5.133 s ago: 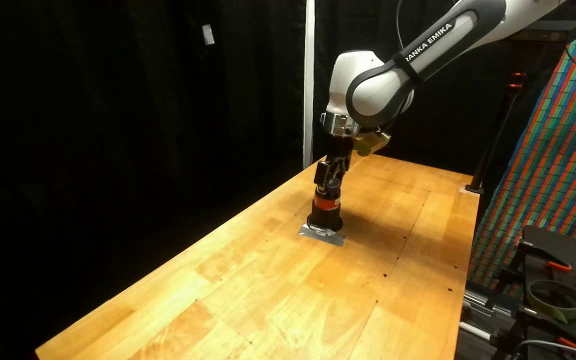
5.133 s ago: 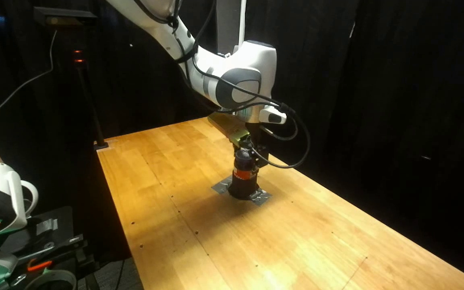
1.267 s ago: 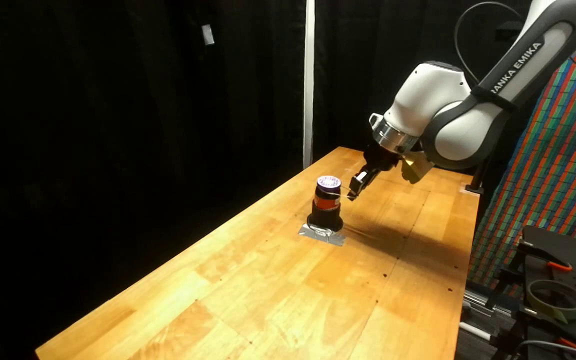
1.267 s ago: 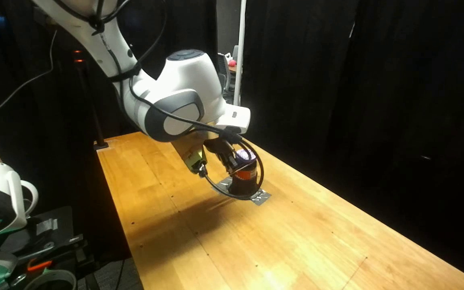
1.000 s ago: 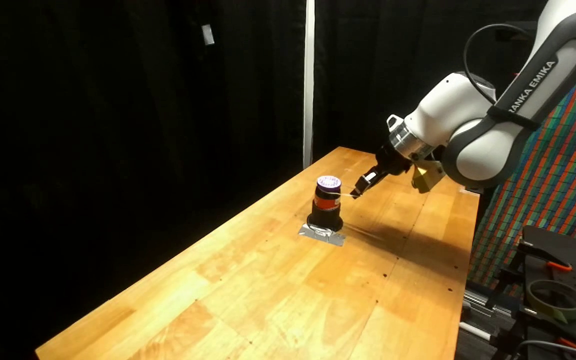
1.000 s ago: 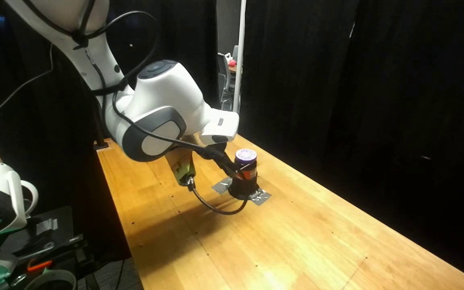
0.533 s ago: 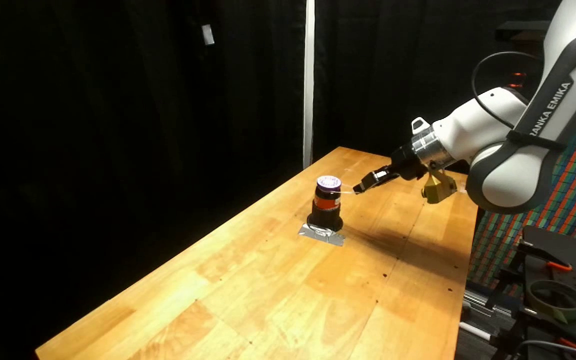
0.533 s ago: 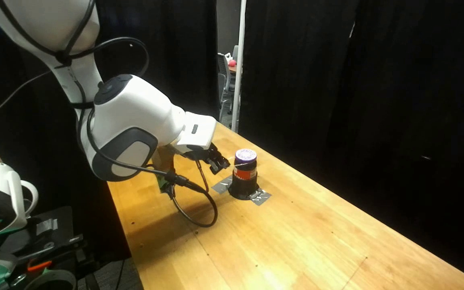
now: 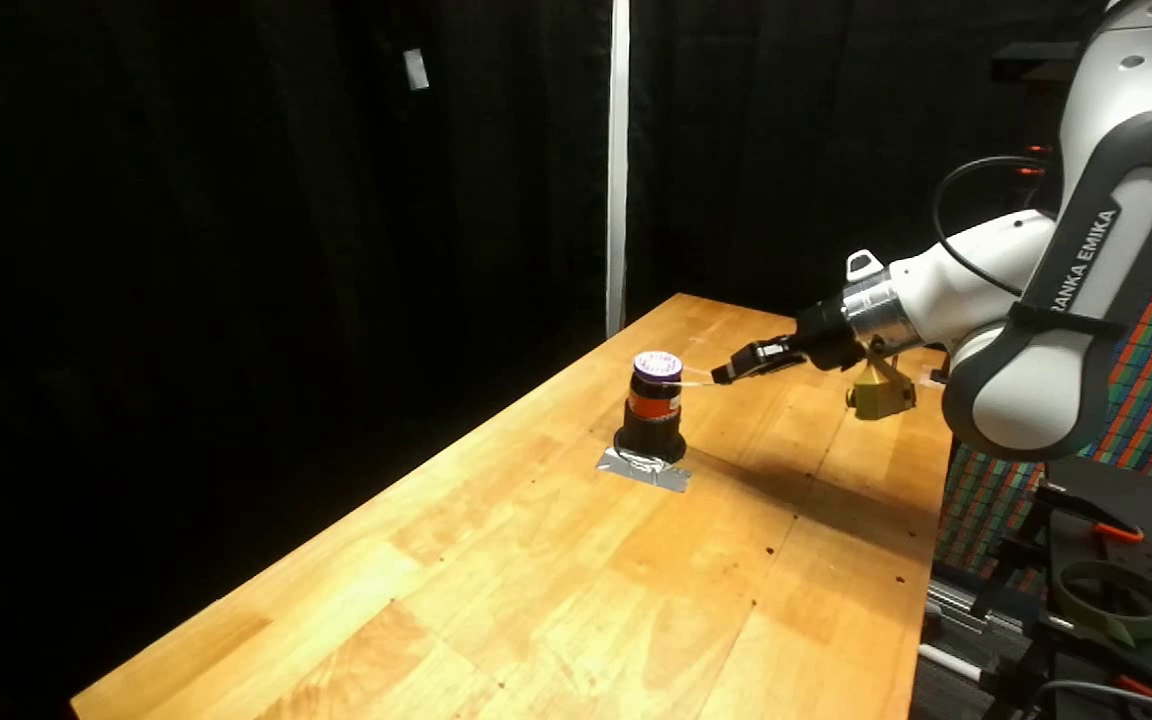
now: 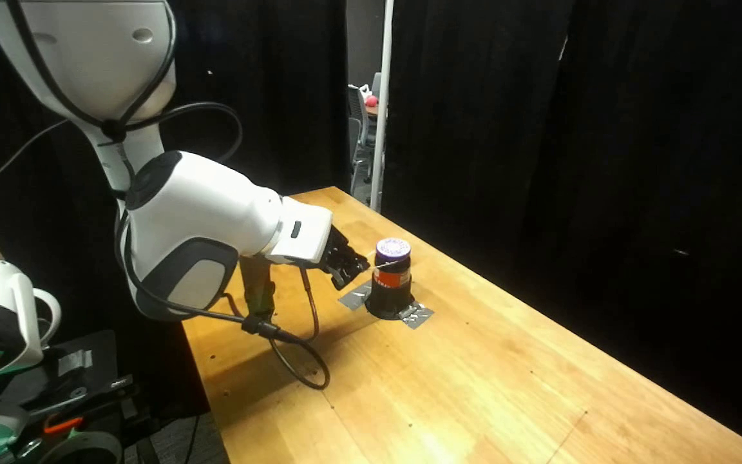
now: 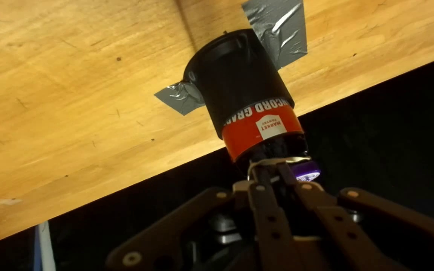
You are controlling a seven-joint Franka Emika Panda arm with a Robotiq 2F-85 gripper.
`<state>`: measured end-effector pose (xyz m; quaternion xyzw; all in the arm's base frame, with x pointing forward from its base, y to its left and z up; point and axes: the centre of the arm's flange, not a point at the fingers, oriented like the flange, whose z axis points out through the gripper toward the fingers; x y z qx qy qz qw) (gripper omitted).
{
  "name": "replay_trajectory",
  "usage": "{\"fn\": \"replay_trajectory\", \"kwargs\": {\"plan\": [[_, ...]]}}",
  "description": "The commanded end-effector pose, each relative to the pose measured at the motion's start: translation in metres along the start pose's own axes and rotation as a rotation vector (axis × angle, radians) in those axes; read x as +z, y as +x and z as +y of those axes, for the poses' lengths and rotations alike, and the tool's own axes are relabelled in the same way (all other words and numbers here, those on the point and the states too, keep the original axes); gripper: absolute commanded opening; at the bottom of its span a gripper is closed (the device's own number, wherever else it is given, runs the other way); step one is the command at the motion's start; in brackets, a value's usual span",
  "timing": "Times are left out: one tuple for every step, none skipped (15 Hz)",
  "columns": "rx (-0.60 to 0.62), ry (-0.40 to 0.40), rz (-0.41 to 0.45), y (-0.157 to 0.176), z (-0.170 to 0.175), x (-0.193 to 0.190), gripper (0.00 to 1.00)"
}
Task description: Put the rubber band on the jar.
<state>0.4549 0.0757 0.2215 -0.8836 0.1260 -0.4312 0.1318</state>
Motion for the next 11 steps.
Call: {"fn": "replay_trajectory", "kwargs": {"plan": [[0.065,0.044,0.079,-0.014,0.01,-0.007,0.12],[0.081,0.054,0.103,-0.017,0.012,-0.009,0.13],[0.093,0.06,0.122,-0.019,0.014,-0.01,0.12],[0.107,0.067,0.137,-0.022,0.017,-0.01,0.12],[0.118,0.072,0.145,-0.025,0.018,-0.011,0.12],[0.127,0.071,0.138,-0.026,0.02,-0.011,0.14],[0.148,0.063,0.113,-0.026,0.021,-0.011,0.39],[0.114,0.039,0.102,-0.023,0.017,-0.006,0.39],[0.117,0.034,0.094,-0.025,0.018,-0.005,0.19],[0.117,0.033,0.091,-0.026,0.019,-0.004,0.26],[0.117,0.033,0.091,-0.026,0.019,-0.004,0.33]]}}
